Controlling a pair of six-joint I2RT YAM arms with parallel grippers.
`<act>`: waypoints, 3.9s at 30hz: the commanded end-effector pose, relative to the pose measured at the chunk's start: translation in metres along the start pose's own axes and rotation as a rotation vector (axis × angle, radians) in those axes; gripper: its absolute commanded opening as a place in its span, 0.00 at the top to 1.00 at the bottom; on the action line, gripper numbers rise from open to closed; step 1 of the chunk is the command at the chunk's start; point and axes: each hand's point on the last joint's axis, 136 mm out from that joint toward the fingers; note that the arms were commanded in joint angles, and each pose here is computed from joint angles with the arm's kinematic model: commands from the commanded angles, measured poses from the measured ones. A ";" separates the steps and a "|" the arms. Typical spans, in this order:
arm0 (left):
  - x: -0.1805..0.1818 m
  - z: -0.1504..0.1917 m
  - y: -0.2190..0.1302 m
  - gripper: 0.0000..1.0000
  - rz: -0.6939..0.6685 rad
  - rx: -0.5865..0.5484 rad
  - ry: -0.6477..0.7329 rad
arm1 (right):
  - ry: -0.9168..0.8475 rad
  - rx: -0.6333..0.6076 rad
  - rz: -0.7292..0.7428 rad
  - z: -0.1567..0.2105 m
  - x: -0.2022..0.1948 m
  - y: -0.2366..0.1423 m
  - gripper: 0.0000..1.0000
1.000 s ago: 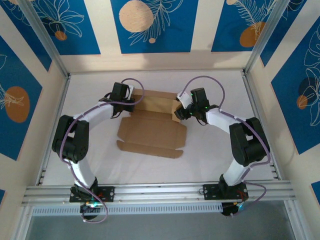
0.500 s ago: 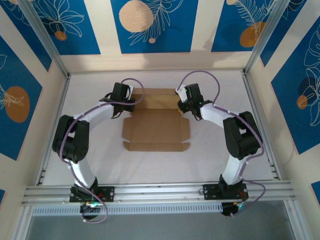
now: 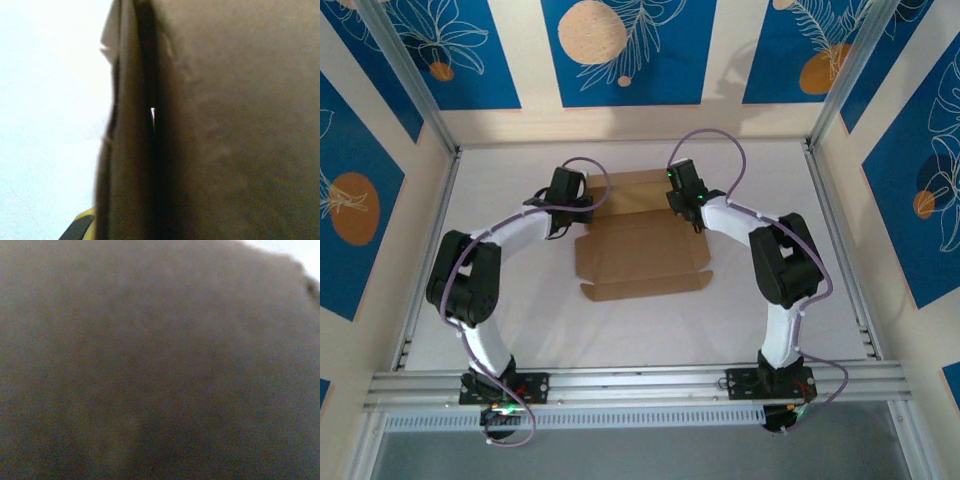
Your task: Fold the paper box
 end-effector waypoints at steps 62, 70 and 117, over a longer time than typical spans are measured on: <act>0.026 0.035 -0.085 1.00 -0.086 -0.104 -0.019 | 0.282 -0.412 -0.849 0.033 0.059 -0.248 0.12; 0.021 0.041 -0.083 1.00 -0.087 -0.103 -0.005 | 0.540 -0.274 -0.684 0.026 0.001 -0.241 0.37; 0.000 0.057 -0.091 0.52 0.025 -0.113 -0.008 | 0.727 0.300 -0.564 0.070 0.034 -0.125 0.69</act>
Point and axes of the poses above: each hand's point on the last joint's axis, 136 mm out from that joint toward the fingers, its own y axis out along the fingers, its own x axis along the line the jaws close on, z = x × y, and after that the axes turned 13 degrees about -y, right-handed
